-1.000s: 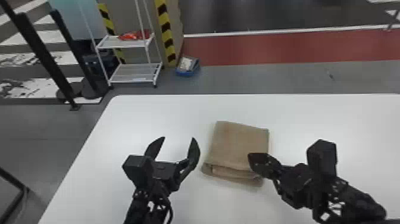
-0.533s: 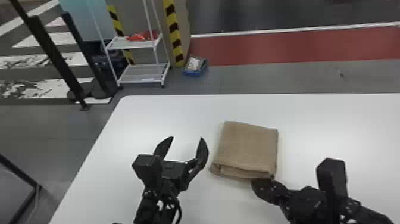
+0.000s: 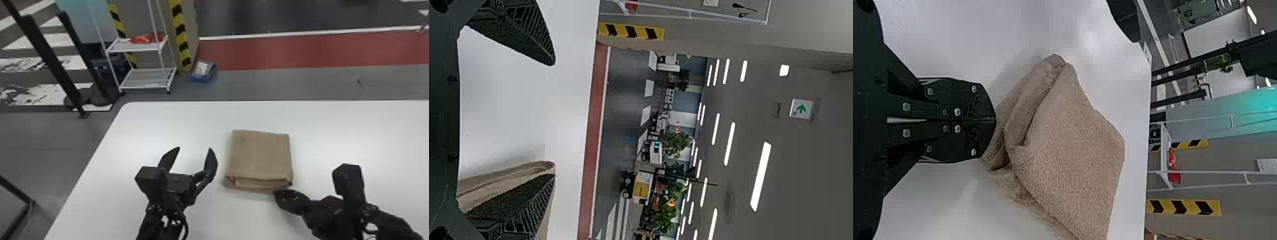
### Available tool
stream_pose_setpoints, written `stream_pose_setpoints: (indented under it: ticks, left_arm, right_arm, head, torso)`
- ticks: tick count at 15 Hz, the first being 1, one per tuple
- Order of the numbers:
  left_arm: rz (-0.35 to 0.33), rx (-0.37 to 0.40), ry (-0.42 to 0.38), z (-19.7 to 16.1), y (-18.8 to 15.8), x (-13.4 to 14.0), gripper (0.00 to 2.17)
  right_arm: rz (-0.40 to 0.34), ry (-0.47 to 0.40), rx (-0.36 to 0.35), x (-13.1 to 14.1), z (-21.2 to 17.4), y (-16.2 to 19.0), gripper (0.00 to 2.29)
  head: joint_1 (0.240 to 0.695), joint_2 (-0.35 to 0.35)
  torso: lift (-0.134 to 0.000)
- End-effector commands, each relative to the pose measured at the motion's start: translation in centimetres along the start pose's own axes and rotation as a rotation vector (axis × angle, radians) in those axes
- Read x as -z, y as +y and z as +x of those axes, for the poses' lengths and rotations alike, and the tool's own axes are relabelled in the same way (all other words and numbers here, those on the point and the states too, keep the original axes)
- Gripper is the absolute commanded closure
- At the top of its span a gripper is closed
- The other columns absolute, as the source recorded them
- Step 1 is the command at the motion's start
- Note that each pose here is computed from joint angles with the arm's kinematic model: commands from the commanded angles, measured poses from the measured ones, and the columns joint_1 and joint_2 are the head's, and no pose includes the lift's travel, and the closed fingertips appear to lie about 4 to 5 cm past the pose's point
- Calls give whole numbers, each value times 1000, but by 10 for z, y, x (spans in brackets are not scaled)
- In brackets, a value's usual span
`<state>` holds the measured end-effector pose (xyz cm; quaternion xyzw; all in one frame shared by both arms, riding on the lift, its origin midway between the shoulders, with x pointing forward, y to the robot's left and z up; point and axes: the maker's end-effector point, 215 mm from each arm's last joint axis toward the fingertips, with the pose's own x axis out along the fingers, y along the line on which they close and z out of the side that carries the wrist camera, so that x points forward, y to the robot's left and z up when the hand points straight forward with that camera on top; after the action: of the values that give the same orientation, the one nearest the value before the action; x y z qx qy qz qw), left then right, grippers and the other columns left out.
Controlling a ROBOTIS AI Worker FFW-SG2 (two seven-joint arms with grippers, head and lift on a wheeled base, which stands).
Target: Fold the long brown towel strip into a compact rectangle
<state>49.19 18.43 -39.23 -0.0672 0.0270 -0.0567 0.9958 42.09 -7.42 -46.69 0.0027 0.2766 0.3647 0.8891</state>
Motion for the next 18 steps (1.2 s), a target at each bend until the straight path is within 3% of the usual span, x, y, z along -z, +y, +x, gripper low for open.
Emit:
stream_pose_setpoints:
  ticks: [1, 5, 8, 9, 10, 11, 12, 15, 16, 18]
  left_arm:
    - [0, 0, 0, 0, 0, 0, 76]
    - [-1, 1, -1, -1, -1, -1, 76]
    - [0, -3, -6, -1, 1, -4, 76]
    - [0, -2, -6, -1, 1, -4, 76]
    - [0, -1, -8, -1, 0, -4, 76]
    - [0, -2, -8, -2, 1, -5, 76]
    - [1, -7, -7, -5, 3, -5, 76]
    - [5, -20, -6, -15, 7, -5, 76]
    - [6, -23, -11, -15, 8, -7, 76]
    - [5, -30, -9, -20, 10, -6, 73]
  right_arm:
    - [2, 0, 33, -3, -1, -21, 2125]
    - [27, -5, 87, -3, -11, -51, 2125]
    - [46, -73, 64, -15, -41, -29, 2111]
    - [57, -105, 80, -22, -56, -27, 1835]
    - [67, -136, 104, -29, -69, -29, 1322]
    - [66, -159, 163, -32, -83, -37, 481]
    - [51, -174, 223, -35, -90, -43, 6]
    - [26, -226, 428, -39, -99, -66, 26]
    - [-4, -296, 485, -52, -104, -66, 43]
    - [-9, -461, 510, -74, -116, -52, 46]
  head:
    - [695, 137]
    - [695, 107]
    - [695, 82]
    - [695, 82]
    - [695, 82]
    - [695, 75]
    - [695, 64]
    - [695, 30]
    - [695, 21]
    - [695, 4]
  torso:
    - [-117]
    - [-117]
    - [-117]
    - [-117]
    - [-117]
    - [-117]
    - [-117]
    - [-117]
    - [-117]
    - [-117]
